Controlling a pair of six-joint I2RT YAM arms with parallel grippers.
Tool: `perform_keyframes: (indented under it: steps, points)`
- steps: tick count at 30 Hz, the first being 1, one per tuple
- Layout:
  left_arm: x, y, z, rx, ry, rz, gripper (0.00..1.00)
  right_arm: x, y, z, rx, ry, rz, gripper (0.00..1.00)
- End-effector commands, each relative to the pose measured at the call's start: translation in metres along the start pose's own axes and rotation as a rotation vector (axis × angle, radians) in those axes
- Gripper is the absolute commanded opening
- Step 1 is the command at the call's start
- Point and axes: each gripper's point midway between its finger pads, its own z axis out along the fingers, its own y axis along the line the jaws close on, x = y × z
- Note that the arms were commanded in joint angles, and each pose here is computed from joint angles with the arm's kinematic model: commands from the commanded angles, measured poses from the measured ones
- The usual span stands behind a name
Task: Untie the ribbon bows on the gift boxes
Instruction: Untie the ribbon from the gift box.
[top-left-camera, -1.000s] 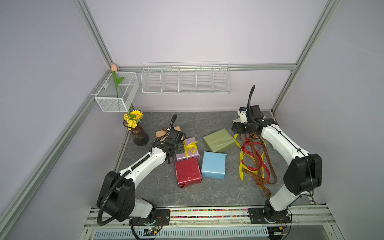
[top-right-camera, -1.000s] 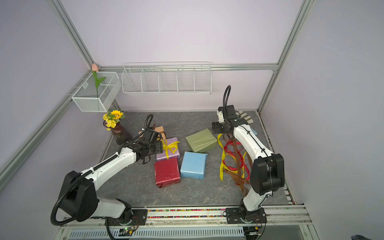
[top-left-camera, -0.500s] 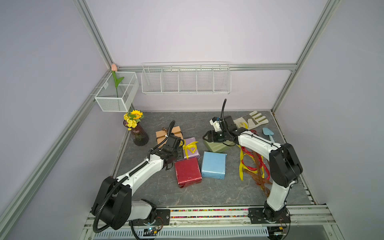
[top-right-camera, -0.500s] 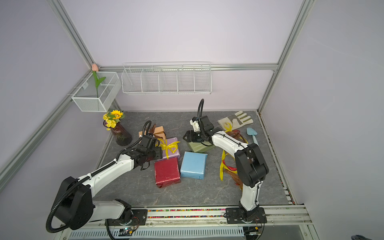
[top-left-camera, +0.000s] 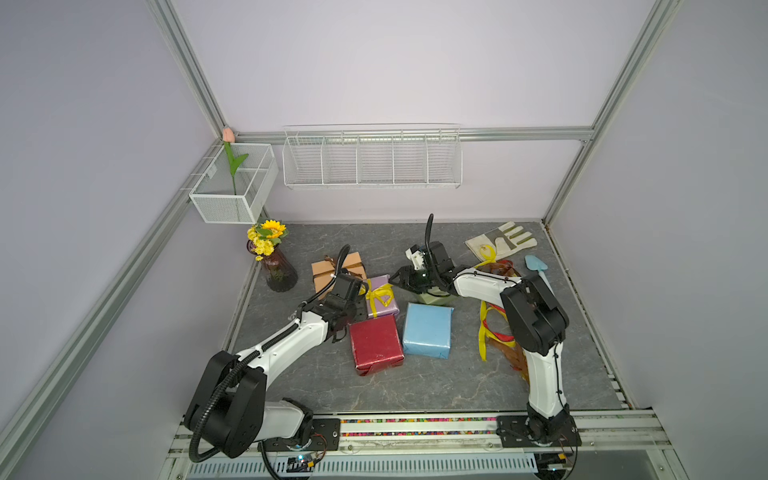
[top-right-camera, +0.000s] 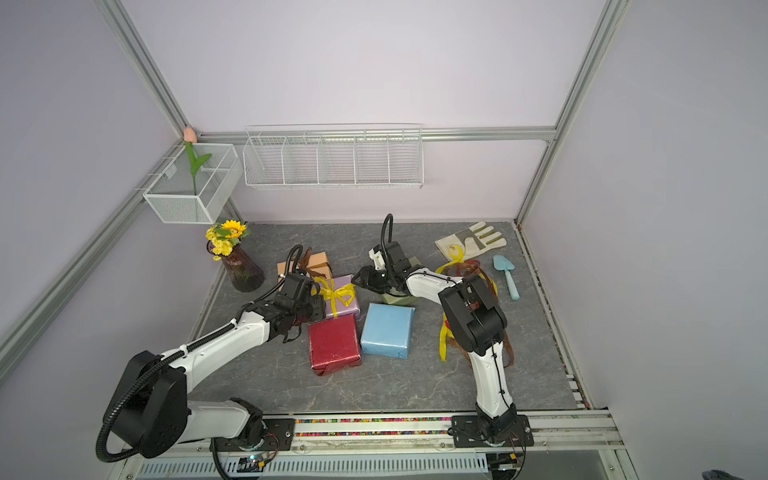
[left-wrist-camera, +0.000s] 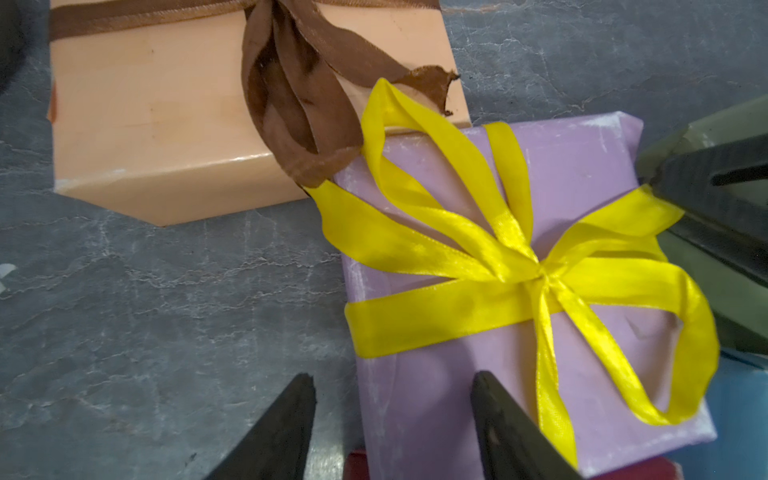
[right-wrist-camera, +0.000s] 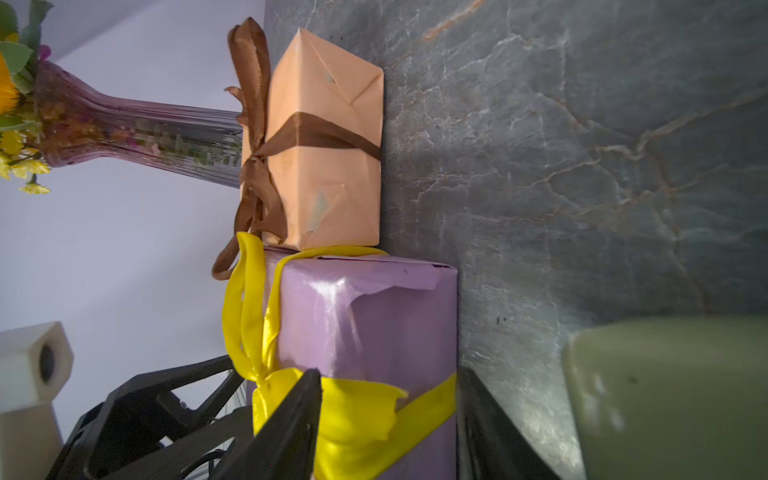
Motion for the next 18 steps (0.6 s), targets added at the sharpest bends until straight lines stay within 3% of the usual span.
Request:
perform_keyframes:
  steps: [1, 13, 18]
  points:
    - [0.003, 0.006, 0.003, -0.023, -0.005, -0.025, 0.62, -0.009, 0.017, 0.000, -0.035, -0.023, -0.005, 0.57]
    - [0.006, 0.007, 0.009, -0.029, 0.003, -0.027, 0.62, -0.001, 0.031, 0.005, -0.113, -0.005, 0.012, 0.47]
    - [0.007, 0.008, 0.011, -0.030, 0.001, -0.029, 0.62, 0.002, 0.035, 0.001, -0.117, 0.000, -0.002, 0.37]
